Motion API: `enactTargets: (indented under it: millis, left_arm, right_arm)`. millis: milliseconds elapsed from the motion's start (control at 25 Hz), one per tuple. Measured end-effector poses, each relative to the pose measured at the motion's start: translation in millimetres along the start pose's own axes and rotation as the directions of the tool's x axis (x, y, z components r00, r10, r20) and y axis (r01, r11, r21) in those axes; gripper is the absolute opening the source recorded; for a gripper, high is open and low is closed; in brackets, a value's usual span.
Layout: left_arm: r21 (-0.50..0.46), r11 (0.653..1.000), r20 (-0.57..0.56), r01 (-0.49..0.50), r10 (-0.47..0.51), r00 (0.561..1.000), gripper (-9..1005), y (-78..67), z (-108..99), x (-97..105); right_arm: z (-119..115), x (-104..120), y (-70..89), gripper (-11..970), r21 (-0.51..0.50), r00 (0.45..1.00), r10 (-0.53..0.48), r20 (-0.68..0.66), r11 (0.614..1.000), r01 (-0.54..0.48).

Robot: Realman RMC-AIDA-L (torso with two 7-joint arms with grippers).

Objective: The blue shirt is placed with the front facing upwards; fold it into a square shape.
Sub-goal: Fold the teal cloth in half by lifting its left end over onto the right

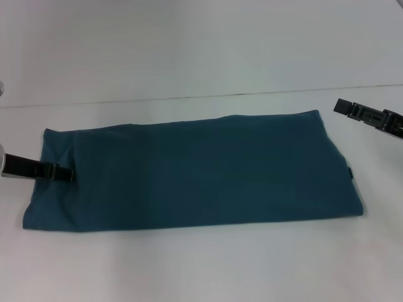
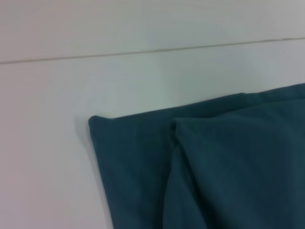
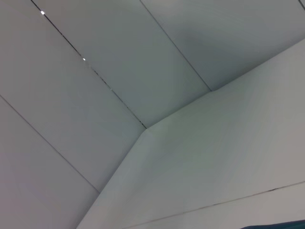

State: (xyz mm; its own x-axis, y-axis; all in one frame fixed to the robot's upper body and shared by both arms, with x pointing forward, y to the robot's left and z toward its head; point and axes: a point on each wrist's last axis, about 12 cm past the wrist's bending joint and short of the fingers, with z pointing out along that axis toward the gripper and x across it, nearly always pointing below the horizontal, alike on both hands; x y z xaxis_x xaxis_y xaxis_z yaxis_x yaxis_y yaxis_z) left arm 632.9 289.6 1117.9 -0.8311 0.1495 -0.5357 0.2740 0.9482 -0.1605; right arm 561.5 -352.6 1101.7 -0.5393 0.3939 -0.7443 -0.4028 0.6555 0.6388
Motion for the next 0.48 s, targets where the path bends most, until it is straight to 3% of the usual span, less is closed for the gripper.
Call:
enactTargets:
  millis: [480]
  left_arm:
    - [0.015,1.000,-0.041,-0.020,0.021,0.999,689,-5.6,3.9,6.6]
  right_arm:
    - [-0.9,0.3,-0.4,749,0.001,1.000,0.002,0.003,1.000,-0.002]
